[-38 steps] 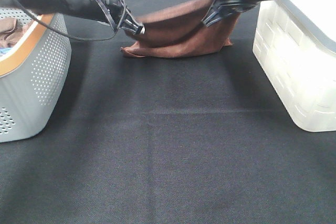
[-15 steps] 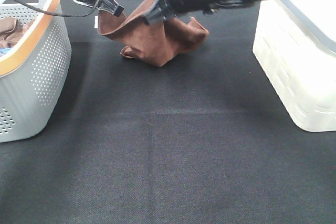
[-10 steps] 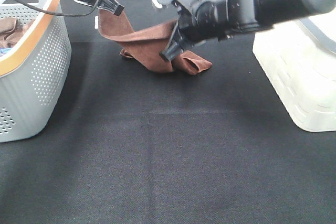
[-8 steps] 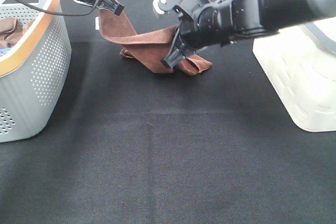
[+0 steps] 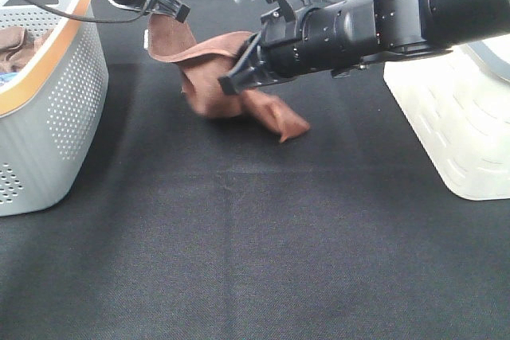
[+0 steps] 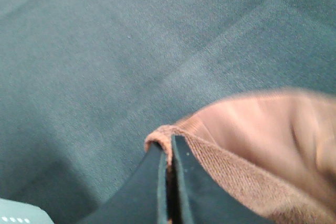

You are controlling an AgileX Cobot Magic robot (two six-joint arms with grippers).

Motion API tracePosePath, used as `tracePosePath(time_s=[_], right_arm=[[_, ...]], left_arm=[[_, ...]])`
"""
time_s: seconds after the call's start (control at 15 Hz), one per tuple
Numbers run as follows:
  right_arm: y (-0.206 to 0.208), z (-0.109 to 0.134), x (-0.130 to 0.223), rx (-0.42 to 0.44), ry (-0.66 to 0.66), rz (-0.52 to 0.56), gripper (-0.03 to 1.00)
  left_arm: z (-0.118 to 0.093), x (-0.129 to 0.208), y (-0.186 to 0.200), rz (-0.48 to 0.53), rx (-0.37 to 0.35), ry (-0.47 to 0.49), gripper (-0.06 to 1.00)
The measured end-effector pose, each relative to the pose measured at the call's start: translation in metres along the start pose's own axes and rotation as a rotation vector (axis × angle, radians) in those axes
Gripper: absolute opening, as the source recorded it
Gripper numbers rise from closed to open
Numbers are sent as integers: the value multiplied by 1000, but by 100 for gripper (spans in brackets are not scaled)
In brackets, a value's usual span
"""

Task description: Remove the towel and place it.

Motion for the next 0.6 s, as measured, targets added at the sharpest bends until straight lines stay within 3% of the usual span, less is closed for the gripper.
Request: tracePosePath(time_s=[0.13,0.27,0.4,0.53,0.6], right_arm=[[2,24,8,-134,68,40,0],[7,40,33,-227,127,180,0],[12,21,46,-147,94,326,0],[16,-7,40,-10,78,383,0],[16,-7,40,-10,78,383,0]], left_arm=[[-1,2,0,12,6,3,0],[-2,3,0,18,9,3,0],[-3,5,0,28,14,3,0],[-3,5,0,30,15,3,0],[-3,5,0,30,15,3,0]])
Point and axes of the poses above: a point on each arm's last joint axis where the gripper is mounted, y pointing back along that axis away from the gripper, z along the wrist's bending axis when the last joint is at zero, x = y × z, the point moved 9 cm from there along -y, pointing out along that axis toward the gripper, and after that the axes turned 7 degrees about y, right-handed, at the moved point
